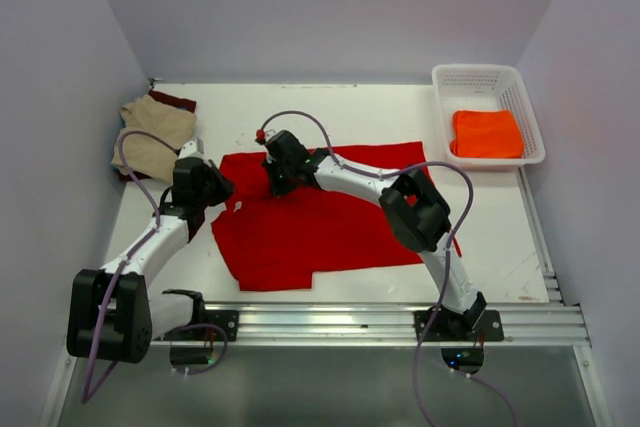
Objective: Fold and stack the t-shirts
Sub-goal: Fold the flattened tshirt in 1/3 of the way
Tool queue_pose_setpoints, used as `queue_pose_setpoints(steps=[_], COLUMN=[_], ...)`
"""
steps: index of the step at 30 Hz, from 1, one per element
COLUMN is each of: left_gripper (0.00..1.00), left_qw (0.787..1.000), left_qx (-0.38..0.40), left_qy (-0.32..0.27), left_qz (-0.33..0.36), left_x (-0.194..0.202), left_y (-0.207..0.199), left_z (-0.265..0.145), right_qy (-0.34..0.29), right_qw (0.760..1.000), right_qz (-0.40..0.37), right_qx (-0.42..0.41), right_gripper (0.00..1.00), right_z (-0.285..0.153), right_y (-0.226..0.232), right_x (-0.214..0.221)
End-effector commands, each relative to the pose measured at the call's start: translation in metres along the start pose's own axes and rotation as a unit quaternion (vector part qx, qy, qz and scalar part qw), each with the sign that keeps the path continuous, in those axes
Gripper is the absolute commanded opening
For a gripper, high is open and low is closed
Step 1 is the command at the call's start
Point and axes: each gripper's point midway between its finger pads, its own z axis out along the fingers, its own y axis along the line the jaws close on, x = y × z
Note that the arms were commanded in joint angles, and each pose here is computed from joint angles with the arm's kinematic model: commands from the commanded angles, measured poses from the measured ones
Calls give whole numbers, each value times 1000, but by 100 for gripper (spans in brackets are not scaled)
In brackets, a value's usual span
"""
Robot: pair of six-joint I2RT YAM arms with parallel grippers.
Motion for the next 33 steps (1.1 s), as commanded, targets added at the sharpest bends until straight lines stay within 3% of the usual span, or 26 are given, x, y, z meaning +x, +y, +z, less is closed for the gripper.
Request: queue_pose_setpoints(steps=[1,12,27,28,30,33], left_gripper=[0,0,0,0,0,0], left_qw=[1000,1000,999,999,999,998], left_qx=[-2,-3,-8,-7,-8,-5], left_qy=[-7,2,31,36,48,55], left_qz=[9,11,18,18,21,24], left_x=[-4,0,12,14,19,23], left_y=[3,4,8,8,8,8], left_z=[0,3,10,11,14,17], right_qy=[-31,-23,54,58,67,71], right_qw=[999,999,994,993,992,992], right_qz=[-20,-40,-49,-49,-50,-50], right_qx=[-2,25,86,89,93,96], right_gripper=[0,0,0,3,25,49], right_z=[-35,-68,-87,-87,-86,-85], right_y=[6,-3,-28,-30,-33,-35], right_x=[-26,-26,13,16,22,25])
